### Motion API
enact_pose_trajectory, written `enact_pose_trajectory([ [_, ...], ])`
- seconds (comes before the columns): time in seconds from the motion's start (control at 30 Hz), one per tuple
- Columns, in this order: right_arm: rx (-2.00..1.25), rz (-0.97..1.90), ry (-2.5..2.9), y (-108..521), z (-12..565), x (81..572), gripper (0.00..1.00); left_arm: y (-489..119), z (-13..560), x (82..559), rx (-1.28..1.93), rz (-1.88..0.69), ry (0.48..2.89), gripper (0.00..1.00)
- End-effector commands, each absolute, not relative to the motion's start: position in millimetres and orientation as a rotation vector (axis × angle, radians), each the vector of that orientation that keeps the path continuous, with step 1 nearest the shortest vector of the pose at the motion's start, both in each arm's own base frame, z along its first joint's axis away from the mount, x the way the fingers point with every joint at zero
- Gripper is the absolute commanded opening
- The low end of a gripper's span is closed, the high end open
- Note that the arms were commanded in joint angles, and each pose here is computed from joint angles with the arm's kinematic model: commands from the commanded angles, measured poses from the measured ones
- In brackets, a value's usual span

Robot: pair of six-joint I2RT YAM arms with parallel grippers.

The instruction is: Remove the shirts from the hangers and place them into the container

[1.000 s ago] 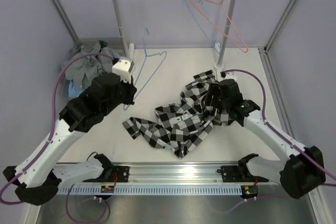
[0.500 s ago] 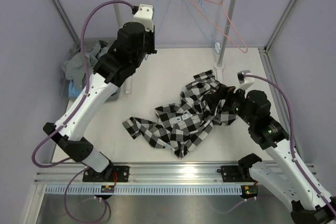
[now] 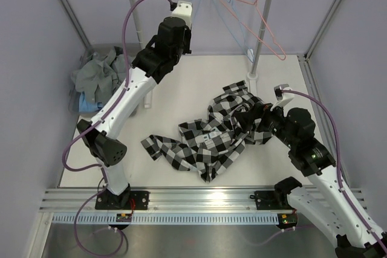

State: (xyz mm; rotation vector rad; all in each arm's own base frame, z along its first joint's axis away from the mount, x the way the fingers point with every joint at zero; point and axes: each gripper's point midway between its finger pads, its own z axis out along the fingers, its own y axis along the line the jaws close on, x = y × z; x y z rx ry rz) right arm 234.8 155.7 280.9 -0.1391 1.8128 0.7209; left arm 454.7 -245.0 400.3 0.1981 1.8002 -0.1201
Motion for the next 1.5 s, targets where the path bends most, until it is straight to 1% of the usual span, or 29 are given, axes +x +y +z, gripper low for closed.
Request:
enact_pose_trajectory([
  [0.0, -0.167, 0.724, 1.803, 156.5, 279.9, 232.2, 1.0, -246.8, 428.3, 461.1, 0.154, -0.171, 1.717, 0.0],
  [0.1, -0.159, 0.715, 1.801, 154.7, 279.6, 232.7, 1.0, -246.5, 417.6, 461.0, 0.156, -0.167, 1.741, 0.0],
  [0.17, -0.159, 0.717, 1.801, 154.9, 279.9, 232.4, 0.99, -245.9, 411.7, 459.6, 0.159, -0.165, 1.754, 0.07],
  [0.2, -0.16, 0.716, 1.802, 155.0, 279.5, 232.7, 0.99, -246.4, 406.0, 459.1, 0.168, -0.163, 1.766, 0.18],
  [0.3, -0.157, 0.71, 1.8, 153.6, 279.9, 232.4, 0.99, -244.8, 408.7, 454.0, 0.169, -0.172, 1.762, 0.44],
  [0.33, -0.155, 0.708, 1.8, 153.4, 279.9, 232.6, 0.99, -242.6, 410.9, 451.8, 0.168, -0.173, 1.76, 0.61],
  [0.43, -0.152, 0.704, 1.798, 152.5, 281.0, 232.2, 1.0, -234.4, 425.3, 438.4, 0.155, -0.194, 1.737, 0.8],
  [0.53, -0.145, 0.693, 1.791, 149.8, 283.2, 232.1, 0.99, -221.4, 442.1, 415.2, 0.138, -0.228, 1.709, 0.89],
  [0.57, -0.144, 0.692, 1.791, 149.4, 283.2, 231.9, 0.99, -218.2, 445.5, 407.8, 0.132, -0.246, 1.703, 0.95],
  [0.6, -0.143, 0.692, 1.786, 148.7, 284.4, 231.0, 0.99, -215.1, 436.0, 401.2, 0.138, -0.247, 1.723, 0.98],
  [0.63, -0.138, 0.687, 1.783, 147.8, 285.1, 231.5, 0.99, -204.8, 450.6, 384.5, 0.129, -0.27, 1.691, 0.99],
  [0.67, -0.138, 0.688, 1.778, 147.6, 286.3, 231.1, 0.99, -203.6, 449.8, 374.9, 0.138, -0.299, 1.693, 0.99],
  [0.8, -0.121, 0.669, 1.777, 143.2, 288.3, 231.3, 0.99, -195.9, 423.5, 330.8, 0.181, -0.406, 1.738, 0.99],
  [0.93, -0.108, 0.656, 1.777, 139.4, 292.5, 229.3, 0.99, -193.4, 369.0, 287.5, 0.245, -0.513, 1.849, 0.99],
  [0.97, -0.104, 0.654, 1.772, 138.1, 294.7, 228.6, 0.99, -195.3, 345.4, 271.2, 0.274, -0.565, 1.892, 0.99],
  [1.03, -0.099, 0.642, 1.774, 135.5, 294.6, 227.7, 0.99, -197.0, 319.3, 258.0, 0.282, -0.608, 1.945, 0.99],
  [1.07, -0.095, 0.641, 1.771, 134.6, 295.7, 227.0, 0.99, -198.2, 292.9, 248.5, 0.282, -0.627, 2.003, 0.99],
  [1.1, -0.093, 0.639, 1.768, 134.0, 296.8, 227.0, 0.99, -203.2, 278.1, 240.5, 0.31, -0.656, 2.039, 0.99],
  [1.17, -0.091, 0.64, 1.767, 133.9, 297.9, 226.7, 1.0, -211.6, 249.9, 229.3, 0.33, -0.669, 2.108, 0.99],
  [1.2, -0.09, 0.641, 1.768, 134.1, 297.5, 226.9, 0.99, -215.3, 223.6, 225.0, 0.346, -0.652, 2.172, 0.99],
  [1.27, -0.093, 0.638, 1.772, 134.1, 296.7, 227.2, 0.99, -235.7, 205.3, 213.8, 0.41, -0.675, 2.209, 0.99],
  [1.3, -0.094, 0.639, 1.773, 134.3, 296.7, 226.7, 1.0, -242.5, 186.2, 214.8, 0.428, -0.643, 2.251, 0.99],
  [1.33, -0.094, 0.638, 1.776, 134.2, 296.3, 226.7, 0.99, -254.7, 178.7, 207.9, 0.476, -0.65, 2.257, 0.99],
  [1.4, -0.096, 0.64, 1.779, 134.2, 296.3, 225.5, 0.99, -272.1, 172.6, 214.4, 0.479, -0.658, 2.237, 0.99],
  [1.43, -0.098, 0.639, 1.779, 134.0, 296.3, 225.2, 0.99, -280.2, 157.5, 217.4, 0.501, -0.641, 2.268, 0.99],
  [1.47, -0.1, 0.636, 1.78, 133.2, 296.2, 223.9, 1.0, -288.9, 154.9, 220.8, 0.506, -0.648, 2.26, 0.99],
])
